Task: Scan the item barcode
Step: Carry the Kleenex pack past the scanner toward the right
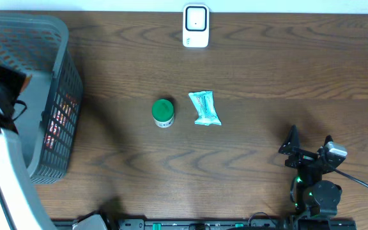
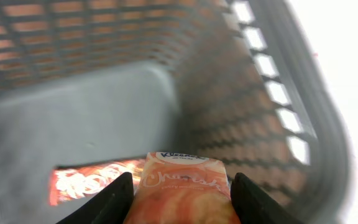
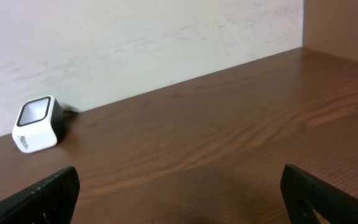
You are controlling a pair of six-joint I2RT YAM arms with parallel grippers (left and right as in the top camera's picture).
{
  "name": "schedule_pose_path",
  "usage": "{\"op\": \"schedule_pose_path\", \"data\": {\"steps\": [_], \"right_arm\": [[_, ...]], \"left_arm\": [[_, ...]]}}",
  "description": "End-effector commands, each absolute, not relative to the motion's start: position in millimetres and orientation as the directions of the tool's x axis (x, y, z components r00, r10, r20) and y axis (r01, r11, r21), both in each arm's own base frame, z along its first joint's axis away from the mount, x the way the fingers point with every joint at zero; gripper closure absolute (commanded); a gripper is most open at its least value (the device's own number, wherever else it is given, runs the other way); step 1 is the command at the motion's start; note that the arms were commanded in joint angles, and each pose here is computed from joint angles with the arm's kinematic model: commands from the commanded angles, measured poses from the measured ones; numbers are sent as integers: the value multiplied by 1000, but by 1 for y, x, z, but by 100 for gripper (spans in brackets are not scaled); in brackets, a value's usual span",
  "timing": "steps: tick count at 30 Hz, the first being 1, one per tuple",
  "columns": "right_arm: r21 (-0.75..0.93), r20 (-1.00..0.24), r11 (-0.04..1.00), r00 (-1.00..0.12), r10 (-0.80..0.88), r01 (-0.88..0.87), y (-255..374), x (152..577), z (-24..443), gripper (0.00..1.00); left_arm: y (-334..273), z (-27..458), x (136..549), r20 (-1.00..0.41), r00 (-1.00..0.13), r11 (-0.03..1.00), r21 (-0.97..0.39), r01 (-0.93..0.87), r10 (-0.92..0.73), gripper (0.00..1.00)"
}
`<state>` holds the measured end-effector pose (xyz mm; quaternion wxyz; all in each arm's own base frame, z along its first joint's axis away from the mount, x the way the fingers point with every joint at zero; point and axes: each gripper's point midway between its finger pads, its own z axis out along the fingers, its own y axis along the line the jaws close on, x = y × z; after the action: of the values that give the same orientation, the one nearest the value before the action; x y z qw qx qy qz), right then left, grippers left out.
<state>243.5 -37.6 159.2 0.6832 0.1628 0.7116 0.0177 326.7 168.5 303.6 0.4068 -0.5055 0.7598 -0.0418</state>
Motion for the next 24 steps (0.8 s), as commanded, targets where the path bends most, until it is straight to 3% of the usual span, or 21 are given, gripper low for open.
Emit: {"op": "schedule_pose_path", "data": {"steps": [1,11,24], "right_arm": [[259,-964,942,-9,267,212,-39,243,159,1],[259,-964,942,-9,267,212,-39,243,159,1],[259,-964,942,-9,267,212,-39,243,159,1]], "left_arm": [[116,332,332,-573,-238,586,-557,-588,-784,50],[-61,337,357,-562,-558,767,-597,-236,-610,50],[-286,221,397,-566,-759,866,-500,6,-322,50]]}}
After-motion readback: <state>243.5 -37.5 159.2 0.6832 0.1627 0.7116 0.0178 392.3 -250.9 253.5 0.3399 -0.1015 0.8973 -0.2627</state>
